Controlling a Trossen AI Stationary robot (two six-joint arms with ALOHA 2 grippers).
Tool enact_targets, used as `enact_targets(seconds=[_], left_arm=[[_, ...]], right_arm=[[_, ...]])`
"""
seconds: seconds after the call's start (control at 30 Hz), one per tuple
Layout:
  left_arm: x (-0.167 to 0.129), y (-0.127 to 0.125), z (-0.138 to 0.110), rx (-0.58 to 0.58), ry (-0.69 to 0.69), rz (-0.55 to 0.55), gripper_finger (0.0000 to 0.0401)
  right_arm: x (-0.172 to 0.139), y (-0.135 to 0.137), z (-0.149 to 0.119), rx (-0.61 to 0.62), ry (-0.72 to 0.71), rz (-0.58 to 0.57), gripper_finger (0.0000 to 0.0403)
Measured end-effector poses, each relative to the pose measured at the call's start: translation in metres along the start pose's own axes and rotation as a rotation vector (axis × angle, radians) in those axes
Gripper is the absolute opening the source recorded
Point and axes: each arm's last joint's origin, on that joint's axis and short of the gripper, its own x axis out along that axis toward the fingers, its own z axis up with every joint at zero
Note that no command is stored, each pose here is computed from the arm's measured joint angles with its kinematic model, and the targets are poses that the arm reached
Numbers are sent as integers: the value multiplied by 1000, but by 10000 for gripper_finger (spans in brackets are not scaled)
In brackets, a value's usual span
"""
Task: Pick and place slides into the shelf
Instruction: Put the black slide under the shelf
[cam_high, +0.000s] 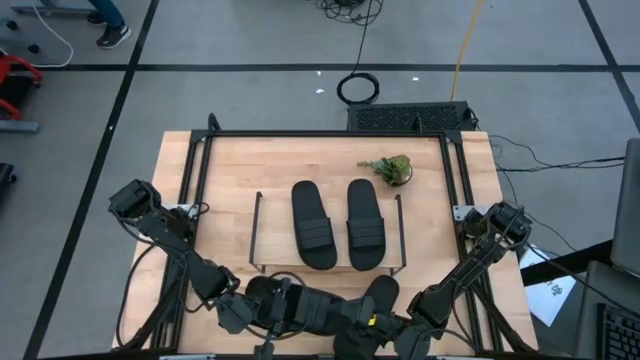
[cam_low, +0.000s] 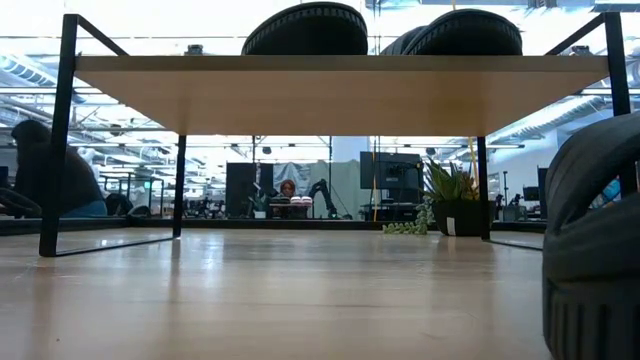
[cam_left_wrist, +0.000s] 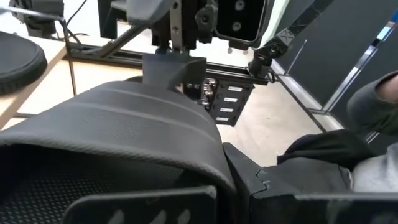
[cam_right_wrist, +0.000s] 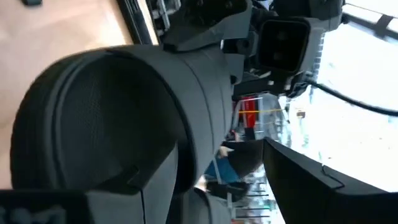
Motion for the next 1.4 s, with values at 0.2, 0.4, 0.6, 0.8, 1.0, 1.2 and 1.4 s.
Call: enact_targets(seconds=[0.2,0.4,0.6,0.8,1.0,1.2,1.4], left_arm=[[1,4,1,65,-17,60,1],[4,10,5,96,-33,79,1],[5,10,10,111,-45,61,0],[6,6,18,131,-45,50,0],[7,6,18,133,-23,43,0],[7,5,16,121,-1,36,0],[6,4,18,104,-6,15,0]], right_arm=[[3,-3,-1,125,-4,-15,224],[9,-3,-5,169,8,-6,224],[17,-2,-10,171,15,19,224],[24,-3,-14,169,-11,38,224],[32,-6,-18,189,-24,37,216],[37,-8,-20,232,-72,60,135],[38,-9,-20,235,-76,48,14]])
